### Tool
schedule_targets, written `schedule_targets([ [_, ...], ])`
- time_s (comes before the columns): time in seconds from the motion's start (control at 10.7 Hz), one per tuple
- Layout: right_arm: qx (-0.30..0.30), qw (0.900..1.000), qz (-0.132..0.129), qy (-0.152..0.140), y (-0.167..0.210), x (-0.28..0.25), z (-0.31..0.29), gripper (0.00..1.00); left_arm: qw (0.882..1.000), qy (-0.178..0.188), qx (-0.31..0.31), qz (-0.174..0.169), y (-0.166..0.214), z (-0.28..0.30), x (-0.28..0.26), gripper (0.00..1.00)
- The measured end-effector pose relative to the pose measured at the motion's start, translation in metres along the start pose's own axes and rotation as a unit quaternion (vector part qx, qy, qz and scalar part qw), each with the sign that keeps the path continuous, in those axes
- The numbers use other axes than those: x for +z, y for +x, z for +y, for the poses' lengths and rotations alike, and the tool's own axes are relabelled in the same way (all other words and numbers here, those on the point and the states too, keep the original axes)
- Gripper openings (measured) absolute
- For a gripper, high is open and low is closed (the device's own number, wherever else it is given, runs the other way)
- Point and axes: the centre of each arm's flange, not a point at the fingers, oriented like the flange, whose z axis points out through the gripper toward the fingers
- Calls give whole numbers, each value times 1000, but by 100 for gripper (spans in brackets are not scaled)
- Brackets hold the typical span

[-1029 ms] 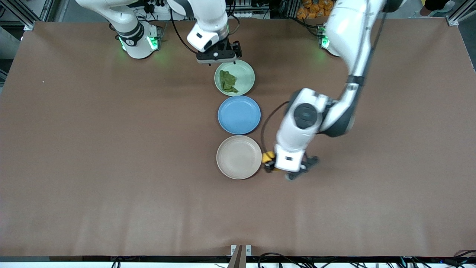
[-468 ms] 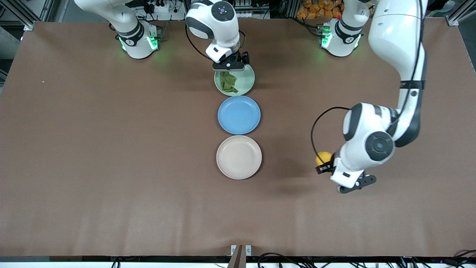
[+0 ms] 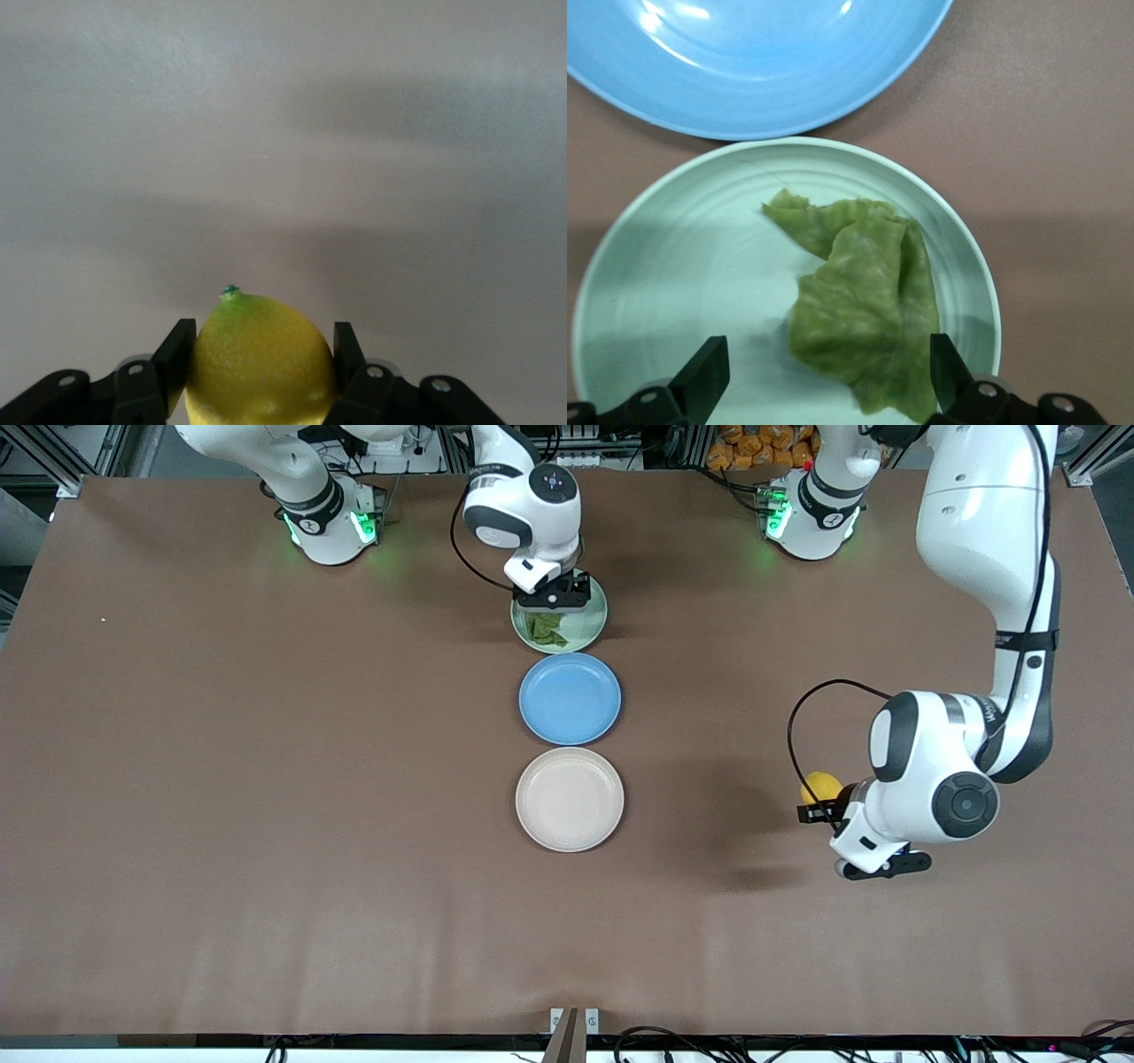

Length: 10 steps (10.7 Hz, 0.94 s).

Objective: Pick lemon and lettuce from plates
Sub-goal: 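Lower the lemon to the table while the right gripper grasps the lettuce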

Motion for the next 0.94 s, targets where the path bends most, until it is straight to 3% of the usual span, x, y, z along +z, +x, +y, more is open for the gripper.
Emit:
schedule_targets([
  [0.37,3,1000,0,-12,11,15,8,94,1000,9,-6,-24,11,-9,55,68],
  [0.56,8,1000,0,-14,15,18,9,70,999,9,-12,-29,15,-21,64,69],
  [0.65,16,1000,-1,-14,16,20,9,54,999,8,-12,-28,15,-22,63,78],
  [0.84,34,999,-2,-13,15,21,9,46,1000,7,-11,-25,16,-21,60,100],
  [0.94,37,999,2,-15,15,23,9,45,1000,6,-11,-21,17,-20,55,100],
])
